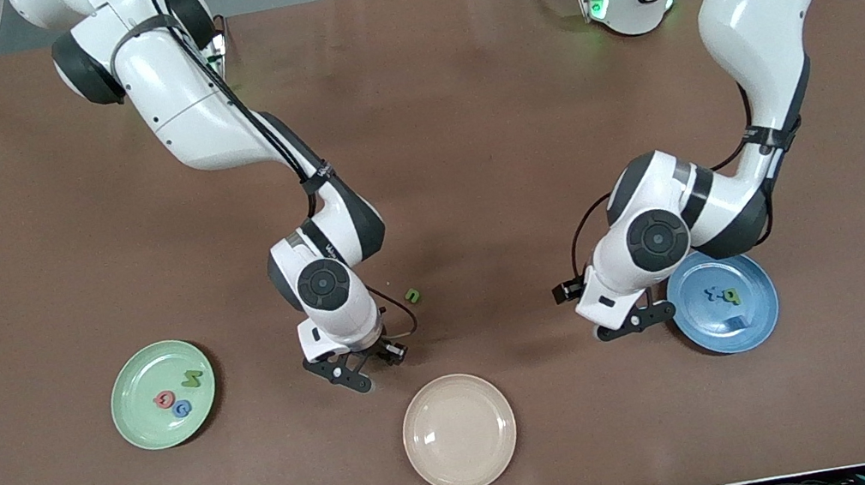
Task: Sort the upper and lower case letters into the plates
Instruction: 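Carry the green B to the green plate while the left gripper reaches green n, then release the B and retract the right gripper while the left gripper grasps n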
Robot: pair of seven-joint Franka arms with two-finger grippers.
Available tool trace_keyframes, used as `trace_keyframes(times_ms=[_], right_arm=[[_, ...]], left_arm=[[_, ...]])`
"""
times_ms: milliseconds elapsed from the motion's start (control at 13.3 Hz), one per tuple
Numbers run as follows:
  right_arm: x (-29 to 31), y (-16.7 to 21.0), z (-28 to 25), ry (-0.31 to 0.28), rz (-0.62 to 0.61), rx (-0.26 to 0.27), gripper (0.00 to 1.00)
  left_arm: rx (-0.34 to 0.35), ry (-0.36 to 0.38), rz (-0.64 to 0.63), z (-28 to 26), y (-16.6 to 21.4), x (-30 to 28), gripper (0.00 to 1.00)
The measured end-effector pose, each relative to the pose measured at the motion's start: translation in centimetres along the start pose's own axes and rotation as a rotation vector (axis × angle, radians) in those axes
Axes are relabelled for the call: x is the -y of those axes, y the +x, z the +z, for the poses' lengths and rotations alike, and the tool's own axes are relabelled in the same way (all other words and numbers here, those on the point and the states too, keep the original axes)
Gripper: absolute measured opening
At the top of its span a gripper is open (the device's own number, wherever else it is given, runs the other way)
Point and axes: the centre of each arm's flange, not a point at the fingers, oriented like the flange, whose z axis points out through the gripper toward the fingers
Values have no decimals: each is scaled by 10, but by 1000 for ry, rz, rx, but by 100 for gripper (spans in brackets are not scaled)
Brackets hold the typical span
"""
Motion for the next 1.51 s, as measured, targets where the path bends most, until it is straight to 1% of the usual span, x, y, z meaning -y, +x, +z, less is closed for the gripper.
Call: trace_keyframes(times_ms=[75,226,376,452,527,602,677,753,903,978,1054,1204,1280,1355,1430,1505], right_arm=[[0,-1,0,-4,-8,-7,25],[2,-3,0,-11,-23,-20,24],[1,-1,-1,-17,-30,-26,24],[-3,5,-2,-34,-42,-23,24],[-10,17,-6,-58,-61,-16,24],[-19,37,-14,-71,-86,-10,24],[-31,60,-24,-75,-120,-8,24],[-44,82,-35,-83,-158,-3,24],[-79,127,-61,-112,-256,23,24],[-97,148,-73,-115,-312,28,24],[-116,169,-84,-121,-372,38,24],[-163,204,-90,-152,-503,100,24],[-188,221,-88,-160,-561,131,24],[-214,237,-86,-165,-612,161,24],[-242,251,-83,-166,-660,196,24],[-267,262,-79,-165,-699,231,24]], left_arm=[[6,-7,-4,1,-1,-1,96],[24,-27,-15,2,-3,-5,95],[36,-51,-43,5,-9,-15,85],[44,-75,-76,6,-14,-25,85],[51,-105,-116,8,-21,-38,81],[56,-133,-157,11,-29,-55,81],[59,-152,-193,13,-38,-70,78],[62,-172,-230,16,-46,-84,78],[62,-222,-316,24,-66,-123,74],[50,-250,-364,29,-76,-143,74],[29,-266,-405,37,-87,-162,72],[-32,-262,-465,57,-109,-197,71],[-65,-265,-493,65,-120,-214,69],[-90,-274,-513,71,-130,-229,69],[-104,-288,-519,73,-137,-240,64],[-108,-297,-519,74,-142,-246,63]])
